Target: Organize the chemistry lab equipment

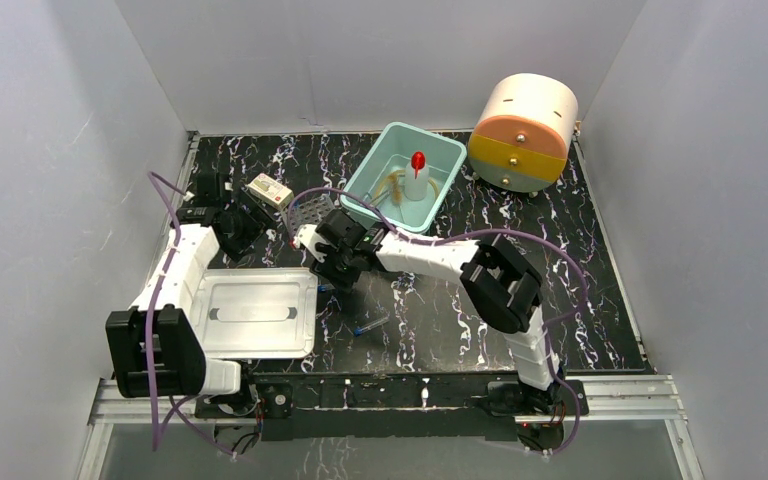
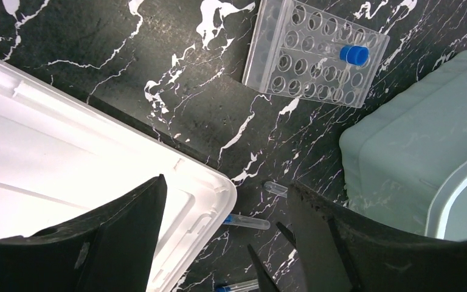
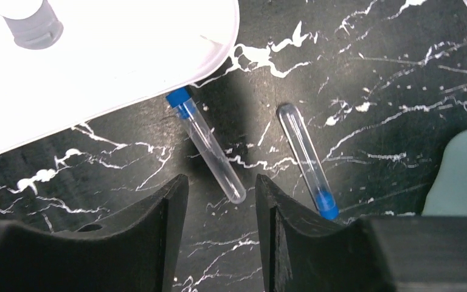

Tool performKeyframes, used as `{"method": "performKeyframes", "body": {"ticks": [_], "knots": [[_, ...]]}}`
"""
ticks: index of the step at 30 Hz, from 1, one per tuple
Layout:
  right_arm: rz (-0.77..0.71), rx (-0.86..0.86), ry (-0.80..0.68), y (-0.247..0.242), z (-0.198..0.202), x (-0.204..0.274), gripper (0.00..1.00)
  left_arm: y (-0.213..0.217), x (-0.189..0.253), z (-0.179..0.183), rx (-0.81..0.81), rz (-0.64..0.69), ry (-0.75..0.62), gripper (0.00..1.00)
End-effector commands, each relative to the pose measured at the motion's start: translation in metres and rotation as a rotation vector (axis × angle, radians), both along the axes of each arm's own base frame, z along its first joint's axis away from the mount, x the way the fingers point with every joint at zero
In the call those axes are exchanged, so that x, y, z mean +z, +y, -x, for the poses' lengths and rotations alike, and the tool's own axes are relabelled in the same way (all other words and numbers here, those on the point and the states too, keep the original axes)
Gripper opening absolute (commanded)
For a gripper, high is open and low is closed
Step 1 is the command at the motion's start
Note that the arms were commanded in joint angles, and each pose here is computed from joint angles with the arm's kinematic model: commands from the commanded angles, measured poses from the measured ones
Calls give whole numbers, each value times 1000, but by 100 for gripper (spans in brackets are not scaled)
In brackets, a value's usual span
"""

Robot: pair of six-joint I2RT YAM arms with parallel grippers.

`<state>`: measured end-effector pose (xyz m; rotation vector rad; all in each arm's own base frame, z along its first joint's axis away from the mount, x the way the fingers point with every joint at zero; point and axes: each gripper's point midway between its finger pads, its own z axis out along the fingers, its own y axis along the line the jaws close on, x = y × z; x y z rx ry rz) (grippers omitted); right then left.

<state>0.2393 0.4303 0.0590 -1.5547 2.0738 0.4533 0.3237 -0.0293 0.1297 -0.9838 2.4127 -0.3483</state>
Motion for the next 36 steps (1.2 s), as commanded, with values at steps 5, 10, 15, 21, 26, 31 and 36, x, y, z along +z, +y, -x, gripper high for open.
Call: {"method": "performKeyframes", "body": {"ticks": [5, 10, 15, 21, 26, 31, 36], "knots": [[-4, 91, -15, 18, -2, 0, 47, -1, -5, -3, 9, 131, 24, 72], [41, 89, -41, 10, -3, -13, 39, 0, -8, -4, 24, 199, 23, 72], [72, 93, -50, 5, -2, -23, 36, -1, -11, -3, 16, 206, 24, 72], [122, 123, -47, -1, 2, -35, 39, -3, -13, -1, 5, 211, 28, 72], [131, 126, -31, -1, 5, -39, 39, -4, -14, 0, 4, 217, 29, 72], [132, 99, -24, -2, 4, -38, 25, -10, -11, -2, -16, 247, 17, 72], [117, 65, -55, -8, 2, -32, 20, -30, -14, -1, -92, 361, 41, 72]]}}
